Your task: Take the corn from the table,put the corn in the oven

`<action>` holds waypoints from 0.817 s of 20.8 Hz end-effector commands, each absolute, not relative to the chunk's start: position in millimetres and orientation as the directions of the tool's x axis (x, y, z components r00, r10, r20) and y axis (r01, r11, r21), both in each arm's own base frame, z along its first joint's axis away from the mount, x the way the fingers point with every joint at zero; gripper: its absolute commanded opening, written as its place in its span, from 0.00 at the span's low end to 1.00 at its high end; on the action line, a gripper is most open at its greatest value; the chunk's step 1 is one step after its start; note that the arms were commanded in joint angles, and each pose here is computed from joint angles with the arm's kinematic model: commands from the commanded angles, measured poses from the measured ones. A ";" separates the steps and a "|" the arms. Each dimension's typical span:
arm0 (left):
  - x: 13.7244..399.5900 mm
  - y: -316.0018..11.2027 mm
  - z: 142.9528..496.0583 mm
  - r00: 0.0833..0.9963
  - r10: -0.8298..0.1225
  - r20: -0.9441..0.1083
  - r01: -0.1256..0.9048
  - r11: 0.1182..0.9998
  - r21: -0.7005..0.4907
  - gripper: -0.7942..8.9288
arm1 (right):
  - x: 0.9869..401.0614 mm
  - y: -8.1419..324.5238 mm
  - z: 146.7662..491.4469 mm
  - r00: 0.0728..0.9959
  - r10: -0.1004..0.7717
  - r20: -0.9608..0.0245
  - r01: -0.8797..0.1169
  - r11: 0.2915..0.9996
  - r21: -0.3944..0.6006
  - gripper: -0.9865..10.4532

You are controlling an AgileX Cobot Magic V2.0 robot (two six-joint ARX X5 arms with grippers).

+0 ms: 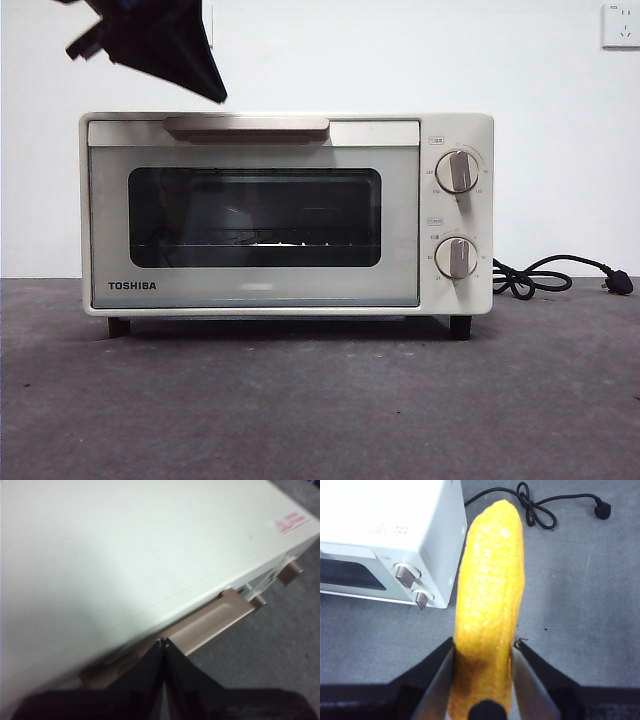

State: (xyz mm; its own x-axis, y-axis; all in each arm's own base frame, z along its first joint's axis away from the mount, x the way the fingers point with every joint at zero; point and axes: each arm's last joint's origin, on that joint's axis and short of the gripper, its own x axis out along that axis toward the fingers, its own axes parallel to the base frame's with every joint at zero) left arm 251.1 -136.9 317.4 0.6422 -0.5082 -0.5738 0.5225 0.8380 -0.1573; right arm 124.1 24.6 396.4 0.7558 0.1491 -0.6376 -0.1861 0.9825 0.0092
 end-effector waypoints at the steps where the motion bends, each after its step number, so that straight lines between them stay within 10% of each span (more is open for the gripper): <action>1: 252.7 -141.3 311.7 0.619 -0.511 -0.597 0.538 0.829 -0.152 0.08 | 121.1 24.1 397.4 0.760 0.152 -0.631 -0.182 0.983 0.018 0.07; 17: 230.2 -153.2 289.3 0.417 -0.457 -0.786 0.606 0.784 -0.135 0.07 | 121.2 24.4 397.4 0.758 0.161 -0.632 -0.190 0.982 0.023 0.08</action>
